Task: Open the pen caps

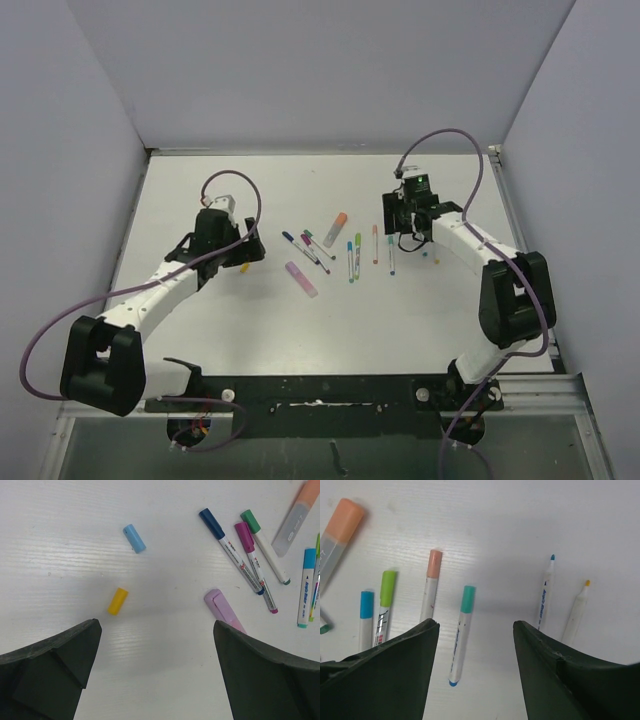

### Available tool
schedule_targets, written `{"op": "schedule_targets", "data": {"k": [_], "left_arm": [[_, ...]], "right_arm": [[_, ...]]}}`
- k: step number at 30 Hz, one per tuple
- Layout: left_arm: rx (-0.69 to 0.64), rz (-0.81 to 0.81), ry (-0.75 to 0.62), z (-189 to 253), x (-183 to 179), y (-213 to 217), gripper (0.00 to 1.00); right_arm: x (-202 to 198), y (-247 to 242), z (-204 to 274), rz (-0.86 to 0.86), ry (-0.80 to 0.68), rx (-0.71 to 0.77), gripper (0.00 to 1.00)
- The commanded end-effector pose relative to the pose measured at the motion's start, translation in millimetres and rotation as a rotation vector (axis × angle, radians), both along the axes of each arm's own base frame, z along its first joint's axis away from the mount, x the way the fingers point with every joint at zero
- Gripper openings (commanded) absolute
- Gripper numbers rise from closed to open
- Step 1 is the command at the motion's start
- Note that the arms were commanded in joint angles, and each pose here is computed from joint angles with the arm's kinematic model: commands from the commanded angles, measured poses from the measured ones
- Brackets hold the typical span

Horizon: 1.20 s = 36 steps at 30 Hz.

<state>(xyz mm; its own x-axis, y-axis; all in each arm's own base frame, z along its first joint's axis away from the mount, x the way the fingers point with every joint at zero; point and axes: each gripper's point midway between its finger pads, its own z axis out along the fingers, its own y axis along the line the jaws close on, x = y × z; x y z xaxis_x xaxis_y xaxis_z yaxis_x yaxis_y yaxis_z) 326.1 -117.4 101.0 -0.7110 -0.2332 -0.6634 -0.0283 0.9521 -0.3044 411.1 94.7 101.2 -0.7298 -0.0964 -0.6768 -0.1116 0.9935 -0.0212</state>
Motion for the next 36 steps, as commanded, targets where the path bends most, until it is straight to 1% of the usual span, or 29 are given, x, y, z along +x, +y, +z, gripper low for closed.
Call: {"op": "schedule_targets", "data": {"k": [1,17,27,29,31,34,36], "left_arm": [[-0.051,-0.015,-0.069,15.2,5.0,-10.6,0.98],[-0.068,-0.012,-0.081,18.5,3.8,-14.7,0.98],[-0.076,-0.012,-0.088,21.6,3.3,-16.0,0.98],[-0.076,-0.013,-0.089,22.2,3.3,-16.5,0.98],[-0.078,-0.016,-0.091,23.3,3.6,-17.7,0.98],[-0.08,-0.018,-0.094,25.7,3.5,-19.2,0.98],[-0.084,-0.019,-0.099,27.6,3.6,-21.1,0.98]], "right_arm": [[-10.1,3.5,-11.9,-0.043,0.061,0.003,0.62],[-26.9,26.0,-67.6,-0.005,0.209,0.013,0.56],[-37.1,23.8,-85.6,-0.019,0.275,0.005,0.5],[-40.8,22.6,-89.3,-0.02,0.291,0.002,0.45],[-44.6,21.4,-92.7,-0.023,0.307,0.003,0.38],[-48.2,20.8,-96.1,-0.021,0.324,0.003,0.21],[-48.2,19.1,-96.2,-0.023,0.327,-0.001,0.07]]}}
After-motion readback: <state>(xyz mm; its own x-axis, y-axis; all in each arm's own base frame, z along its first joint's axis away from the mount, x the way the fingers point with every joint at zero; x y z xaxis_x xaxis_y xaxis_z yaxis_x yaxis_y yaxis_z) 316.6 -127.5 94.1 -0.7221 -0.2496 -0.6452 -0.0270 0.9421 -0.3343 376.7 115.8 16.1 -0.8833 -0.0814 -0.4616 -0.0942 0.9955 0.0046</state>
